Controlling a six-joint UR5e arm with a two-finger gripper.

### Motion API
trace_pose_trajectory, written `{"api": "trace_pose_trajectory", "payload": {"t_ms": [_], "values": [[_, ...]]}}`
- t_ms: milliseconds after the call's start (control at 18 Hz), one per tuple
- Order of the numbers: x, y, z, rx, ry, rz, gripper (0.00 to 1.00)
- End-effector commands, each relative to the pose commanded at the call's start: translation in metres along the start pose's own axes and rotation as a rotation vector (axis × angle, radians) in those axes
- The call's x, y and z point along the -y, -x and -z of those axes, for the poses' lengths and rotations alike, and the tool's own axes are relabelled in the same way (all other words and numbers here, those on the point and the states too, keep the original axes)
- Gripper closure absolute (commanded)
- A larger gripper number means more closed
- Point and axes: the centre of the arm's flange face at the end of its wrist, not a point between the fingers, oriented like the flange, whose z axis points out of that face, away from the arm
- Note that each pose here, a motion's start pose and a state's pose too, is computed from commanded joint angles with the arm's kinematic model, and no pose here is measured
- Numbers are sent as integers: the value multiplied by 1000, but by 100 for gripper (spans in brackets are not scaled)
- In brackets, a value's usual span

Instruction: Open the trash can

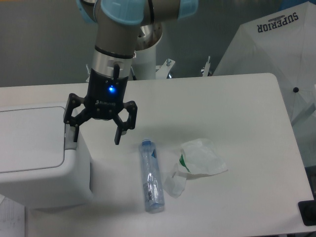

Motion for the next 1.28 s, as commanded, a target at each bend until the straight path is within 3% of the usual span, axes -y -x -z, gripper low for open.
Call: {"api": "trace_pose_trajectory", "payload": {"t_ms": [1056,1278], "values": [[-12,6,-12,2,28,6,0],[3,-1,10,-1,-20,-9,0]]}}
